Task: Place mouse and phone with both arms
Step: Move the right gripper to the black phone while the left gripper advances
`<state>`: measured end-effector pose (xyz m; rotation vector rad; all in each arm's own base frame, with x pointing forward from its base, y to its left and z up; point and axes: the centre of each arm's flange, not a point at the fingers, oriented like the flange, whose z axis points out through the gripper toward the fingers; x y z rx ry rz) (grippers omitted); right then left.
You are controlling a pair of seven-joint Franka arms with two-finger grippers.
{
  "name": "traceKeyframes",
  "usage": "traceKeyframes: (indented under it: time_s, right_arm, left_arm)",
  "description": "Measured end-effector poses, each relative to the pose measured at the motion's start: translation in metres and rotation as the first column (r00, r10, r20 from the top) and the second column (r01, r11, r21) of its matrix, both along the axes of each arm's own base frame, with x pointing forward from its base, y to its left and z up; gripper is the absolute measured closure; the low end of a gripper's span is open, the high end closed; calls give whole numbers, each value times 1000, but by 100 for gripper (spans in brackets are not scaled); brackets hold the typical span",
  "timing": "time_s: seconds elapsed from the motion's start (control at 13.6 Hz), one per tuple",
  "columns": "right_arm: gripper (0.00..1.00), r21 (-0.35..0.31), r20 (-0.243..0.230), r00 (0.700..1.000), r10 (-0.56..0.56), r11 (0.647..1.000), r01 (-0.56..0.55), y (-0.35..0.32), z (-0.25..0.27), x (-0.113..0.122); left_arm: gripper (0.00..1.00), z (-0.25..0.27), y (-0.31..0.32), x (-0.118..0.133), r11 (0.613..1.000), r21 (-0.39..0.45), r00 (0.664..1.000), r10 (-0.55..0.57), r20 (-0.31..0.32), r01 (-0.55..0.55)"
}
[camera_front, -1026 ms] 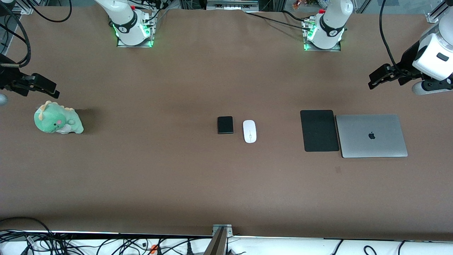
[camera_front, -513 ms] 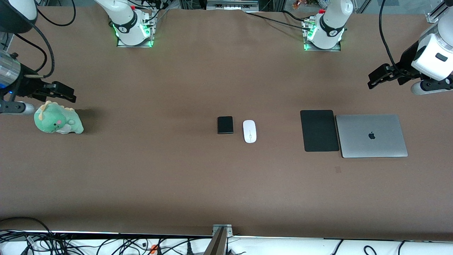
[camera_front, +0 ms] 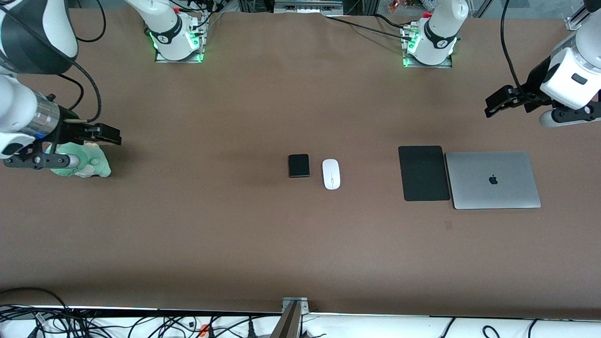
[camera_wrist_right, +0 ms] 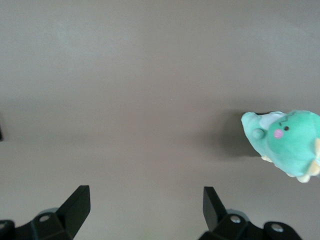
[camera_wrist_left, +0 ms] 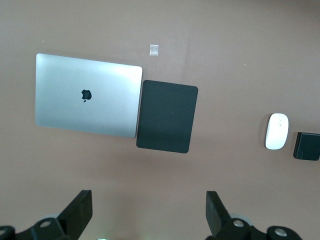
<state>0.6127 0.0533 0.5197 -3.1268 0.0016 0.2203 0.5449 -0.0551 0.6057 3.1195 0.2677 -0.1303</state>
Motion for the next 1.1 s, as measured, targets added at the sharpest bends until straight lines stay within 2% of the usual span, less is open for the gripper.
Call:
traceKeyframes:
  time_s: [0.59, 1.1]
  right_arm:
    - [0, -11, 40, 997, -68, 998, 68, 109, -62, 19]
    - [0, -8, 82, 987, -136, 991, 137, 230, -113, 2]
  left_arm:
    - [0, -18, -4, 8, 1000, -1, 999, -3, -33, 3]
    - [0, -63, -32, 26, 1000, -4, 995, -13, -95, 13]
